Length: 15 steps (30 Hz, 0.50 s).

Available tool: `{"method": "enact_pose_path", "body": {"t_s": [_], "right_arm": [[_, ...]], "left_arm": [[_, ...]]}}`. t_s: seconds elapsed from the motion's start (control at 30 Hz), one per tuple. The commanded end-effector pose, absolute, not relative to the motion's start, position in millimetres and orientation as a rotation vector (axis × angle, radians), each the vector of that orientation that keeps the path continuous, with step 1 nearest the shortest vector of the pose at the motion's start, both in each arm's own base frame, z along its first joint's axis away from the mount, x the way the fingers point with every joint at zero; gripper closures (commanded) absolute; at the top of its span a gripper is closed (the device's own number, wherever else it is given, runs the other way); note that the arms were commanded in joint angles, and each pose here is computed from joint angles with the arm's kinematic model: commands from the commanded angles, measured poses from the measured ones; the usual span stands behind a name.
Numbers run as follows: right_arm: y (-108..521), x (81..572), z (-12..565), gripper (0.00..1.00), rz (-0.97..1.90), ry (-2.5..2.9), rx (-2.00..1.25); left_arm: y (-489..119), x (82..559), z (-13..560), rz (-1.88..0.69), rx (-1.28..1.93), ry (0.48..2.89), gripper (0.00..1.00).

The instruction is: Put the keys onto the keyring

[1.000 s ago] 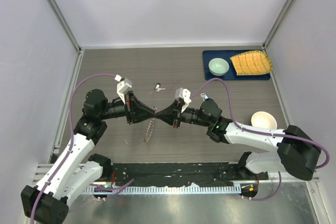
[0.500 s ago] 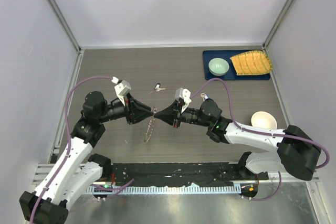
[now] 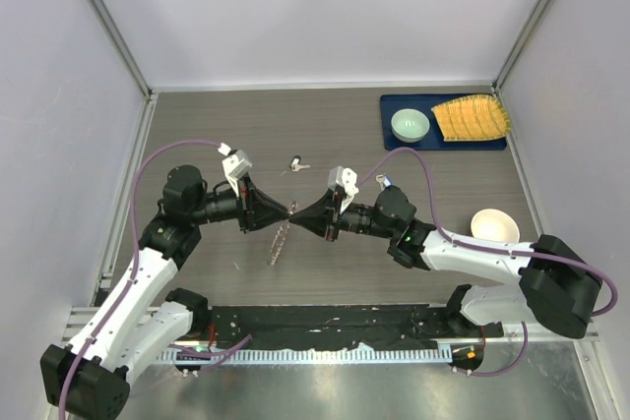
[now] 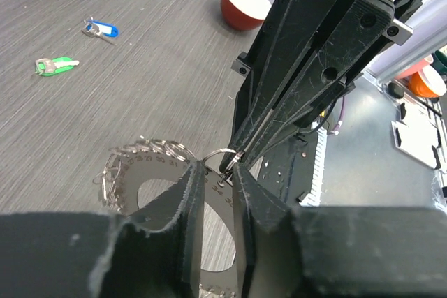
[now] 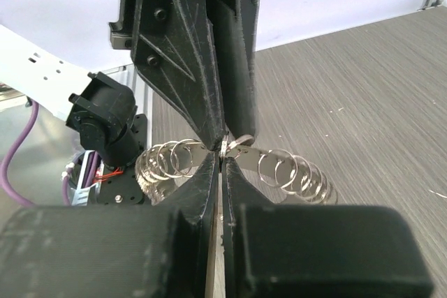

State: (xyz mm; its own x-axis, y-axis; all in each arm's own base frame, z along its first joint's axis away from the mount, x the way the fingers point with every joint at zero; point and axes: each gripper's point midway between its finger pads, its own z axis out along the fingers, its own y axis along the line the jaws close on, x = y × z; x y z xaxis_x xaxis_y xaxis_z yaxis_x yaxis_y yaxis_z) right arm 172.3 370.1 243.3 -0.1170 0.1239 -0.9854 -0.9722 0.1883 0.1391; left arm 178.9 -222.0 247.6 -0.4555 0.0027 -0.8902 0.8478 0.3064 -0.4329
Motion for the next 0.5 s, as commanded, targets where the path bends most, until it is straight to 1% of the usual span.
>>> {"method": "enact_pose_path", "body": {"t_s": [0.0,0.1,0.13,0.17,0.3,0.37,0.4,0.47], "right_arm": [[369,174,278,0.99,1.214,1.172,-0.874],[371,173,275,0.99,1.224,1.18,-0.882],[372,172,274,0.99,1.231,1.182,-0.885],[372,172,273,0.99,1.234,1.185,-0.888],[374,173,267,0.99,1.241,1.226,-0.887],[373,175,263,0.86,1.237,1.259,-0.879],[373,176,257,0.74,1.233,1.293,-0.88],[369,178,254,0.62,1.216,1.333,-0.863]], "left_arm": [[-227,165,268,-1.324,0.848,1.657,0.81],[-227,163,268,-1.338,0.856,1.656,0.93],[-227,162,268,-1.343,0.858,1.656,0.98],[-227,160,268,-1.346,0.86,1.654,1.0],[-223,161,266,-1.304,0.832,1.665,1.0],[-219,164,268,-1.239,0.827,1.653,1.0],[-215,168,263,-1.197,0.795,1.686,1.0],[-209,171,267,-1.129,0.791,1.676,1.0]]}}
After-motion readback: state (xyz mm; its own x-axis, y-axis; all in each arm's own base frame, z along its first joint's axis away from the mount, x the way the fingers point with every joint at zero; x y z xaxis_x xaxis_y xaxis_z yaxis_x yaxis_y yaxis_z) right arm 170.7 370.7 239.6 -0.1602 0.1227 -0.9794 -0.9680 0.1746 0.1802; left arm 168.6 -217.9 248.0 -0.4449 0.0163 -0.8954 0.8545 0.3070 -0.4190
